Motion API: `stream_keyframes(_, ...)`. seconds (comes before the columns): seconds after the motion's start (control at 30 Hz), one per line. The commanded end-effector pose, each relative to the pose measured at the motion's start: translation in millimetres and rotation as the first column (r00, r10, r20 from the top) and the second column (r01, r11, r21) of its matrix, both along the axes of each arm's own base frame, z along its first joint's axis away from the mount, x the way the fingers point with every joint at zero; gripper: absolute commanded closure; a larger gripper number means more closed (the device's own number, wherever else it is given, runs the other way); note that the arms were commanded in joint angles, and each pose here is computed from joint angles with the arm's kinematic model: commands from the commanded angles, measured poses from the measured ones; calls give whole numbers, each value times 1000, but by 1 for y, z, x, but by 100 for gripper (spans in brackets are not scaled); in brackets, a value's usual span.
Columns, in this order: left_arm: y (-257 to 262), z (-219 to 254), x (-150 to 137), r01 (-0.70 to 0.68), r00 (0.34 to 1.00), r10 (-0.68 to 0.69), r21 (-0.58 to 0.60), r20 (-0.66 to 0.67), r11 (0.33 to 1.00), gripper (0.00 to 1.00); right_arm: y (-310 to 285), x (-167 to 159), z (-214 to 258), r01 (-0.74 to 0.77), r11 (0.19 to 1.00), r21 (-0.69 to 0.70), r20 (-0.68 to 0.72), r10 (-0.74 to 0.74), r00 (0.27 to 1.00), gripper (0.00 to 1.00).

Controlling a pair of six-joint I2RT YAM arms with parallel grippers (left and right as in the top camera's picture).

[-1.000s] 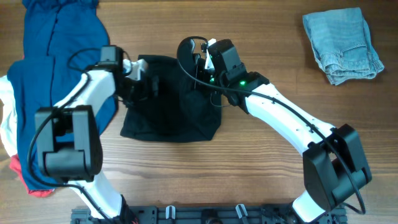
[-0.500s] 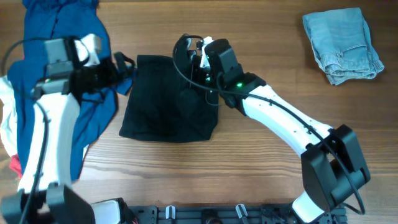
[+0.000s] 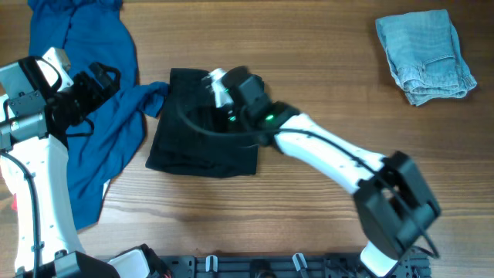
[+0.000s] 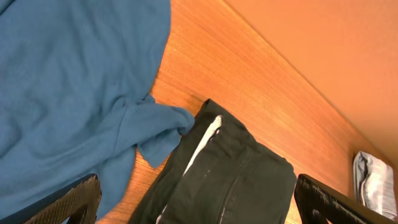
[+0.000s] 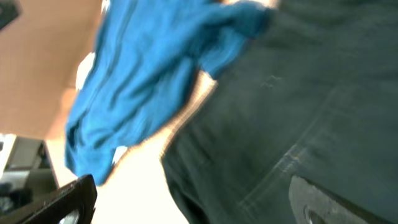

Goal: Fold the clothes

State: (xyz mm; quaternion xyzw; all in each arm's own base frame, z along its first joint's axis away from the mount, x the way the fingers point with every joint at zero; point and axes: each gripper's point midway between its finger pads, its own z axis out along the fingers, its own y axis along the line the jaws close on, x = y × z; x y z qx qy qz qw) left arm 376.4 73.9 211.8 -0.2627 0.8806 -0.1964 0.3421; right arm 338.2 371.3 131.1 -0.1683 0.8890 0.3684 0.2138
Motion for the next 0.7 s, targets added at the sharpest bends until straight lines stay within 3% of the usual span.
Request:
stream_keyframes(0.0, -3, 4, -2, 2, 1000, -2, 0, 3, 1000, 0, -53, 21, 17, 30, 996, -84, 55, -25, 998, 3)
stream_keyframes(0.1, -17, 3, 0, 39, 999, -39, 3, -4, 999, 0, -76, 19, -10, -9, 982, -190, 20, 13, 1000, 8)
stream_keyframes(0.23, -36, 1, 2, 119, 993, -119, 56, -7, 991, 0, -74, 19, -34, -76, 965, -251, 43, 89, 995, 25)
stream_keyframes(0.3, -42, -2, 1, 126, 992, -124, 79, -26, 989, 0, -74, 20, -54, -100, 951, -292, 36, 115, 993, 53)
stream_keyframes(0.33, -43, -4, 0, 124, 992, -121, 94, -41, 988, 0, -74, 20, -62, -110, 947, -302, 31, 125, 992, 76)
stream_keyframes(0.37, -43, -6, -1, 121, 992, -116, 103, -50, 987, 0, -74, 20, -70, -117, 943, -311, 19, 129, 991, 89)
stream_keyframes(0.4, -43, -7, -1, 120, 992, -115, 107, -56, 987, 0, -74, 20, -79, -124, 940, -318, 5, 132, 991, 96)
stream_keyframes(0.57, -43, -8, -2, 122, 991, -116, 106, -61, 987, 0, -81, 9, -117, -160, 919, -361, -89, 137, 987, 96)
stream_keyframes(0.67, -44, -9, -3, 123, 991, -116, 104, -66, 987, 0, -101, 8, -131, -92, 905, -415, -162, 26, 986, 96)
